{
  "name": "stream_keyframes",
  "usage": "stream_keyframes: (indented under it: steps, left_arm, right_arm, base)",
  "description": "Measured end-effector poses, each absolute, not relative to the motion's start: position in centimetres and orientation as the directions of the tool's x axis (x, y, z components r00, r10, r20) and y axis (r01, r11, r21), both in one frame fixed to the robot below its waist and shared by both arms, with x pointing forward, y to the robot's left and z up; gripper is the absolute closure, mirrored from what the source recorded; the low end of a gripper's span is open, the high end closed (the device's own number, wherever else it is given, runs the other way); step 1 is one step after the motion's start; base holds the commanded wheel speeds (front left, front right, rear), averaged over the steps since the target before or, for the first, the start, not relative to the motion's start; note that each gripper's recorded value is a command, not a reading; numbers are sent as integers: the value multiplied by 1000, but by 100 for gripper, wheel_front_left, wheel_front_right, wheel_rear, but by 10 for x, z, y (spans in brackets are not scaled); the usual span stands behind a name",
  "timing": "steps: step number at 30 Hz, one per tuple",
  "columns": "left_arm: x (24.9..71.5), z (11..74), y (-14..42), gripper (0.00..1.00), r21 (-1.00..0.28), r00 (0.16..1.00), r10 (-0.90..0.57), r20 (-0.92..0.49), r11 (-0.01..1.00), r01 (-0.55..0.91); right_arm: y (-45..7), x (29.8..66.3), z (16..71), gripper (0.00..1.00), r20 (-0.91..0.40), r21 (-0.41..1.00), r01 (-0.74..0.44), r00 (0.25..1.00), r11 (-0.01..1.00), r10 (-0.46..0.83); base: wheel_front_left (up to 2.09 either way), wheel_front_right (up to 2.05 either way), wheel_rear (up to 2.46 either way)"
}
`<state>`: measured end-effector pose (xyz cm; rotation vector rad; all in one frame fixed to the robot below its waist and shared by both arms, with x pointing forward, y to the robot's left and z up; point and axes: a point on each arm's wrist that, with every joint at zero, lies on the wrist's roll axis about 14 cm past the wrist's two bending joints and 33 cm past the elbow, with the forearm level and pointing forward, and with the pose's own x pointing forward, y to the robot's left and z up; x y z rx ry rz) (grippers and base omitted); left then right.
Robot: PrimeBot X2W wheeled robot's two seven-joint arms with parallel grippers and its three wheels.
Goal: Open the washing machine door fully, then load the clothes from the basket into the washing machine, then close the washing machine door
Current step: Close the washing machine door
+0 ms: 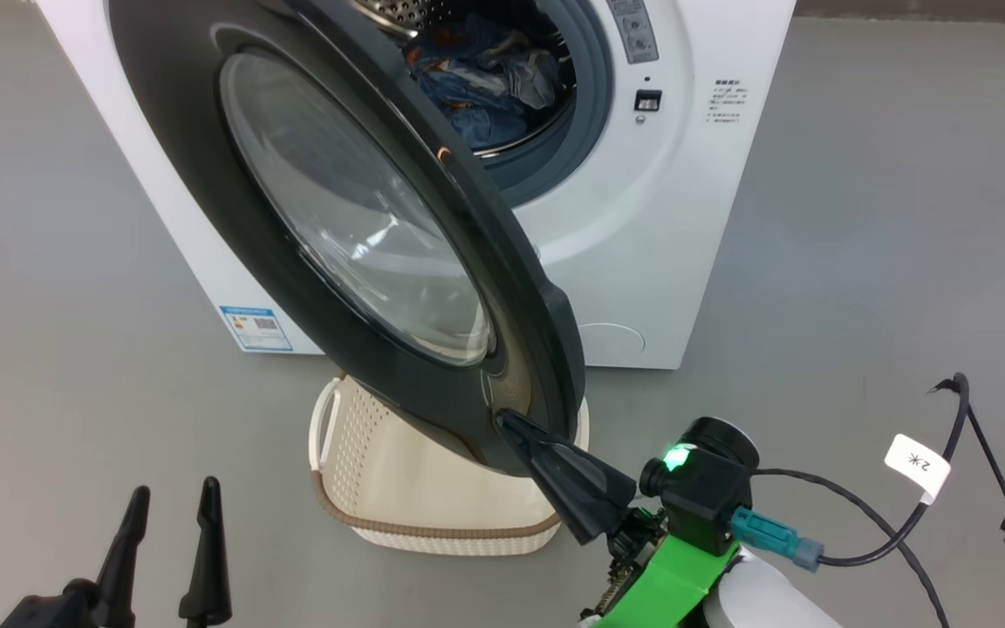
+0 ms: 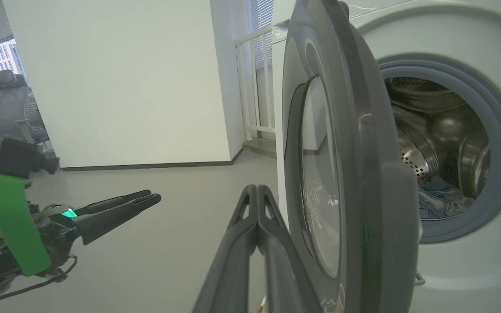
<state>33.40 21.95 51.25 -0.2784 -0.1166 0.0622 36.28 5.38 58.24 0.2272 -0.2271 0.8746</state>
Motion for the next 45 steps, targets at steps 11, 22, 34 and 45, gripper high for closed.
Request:
stream_keyframes:
  steps: [11,22,34,45]
  left_arm:
    - [341,510,219,0,-276,992,76,97,960,-47]
    - [347,506,218,0,-280,993,77,85,959,-51]
    - [354,502,217,0,-277,995,73,73,960,-50]
    - [360,497,216,0,-276,996,66,60,960,-47]
  right_arm:
    - [49,379,556,100,220,146,-746,664,649,714]
    - [43,394,546,100,199,162,-724,690,671,696]
    - [39,412,547,100,205,156,-711,702,686,682]
    - [26,433,553,100,222,135,-686,724,715,653]
  base:
    - [0,0,0]
    - [0,0,0]
    - [0,0,0]
    - [0,0,0]
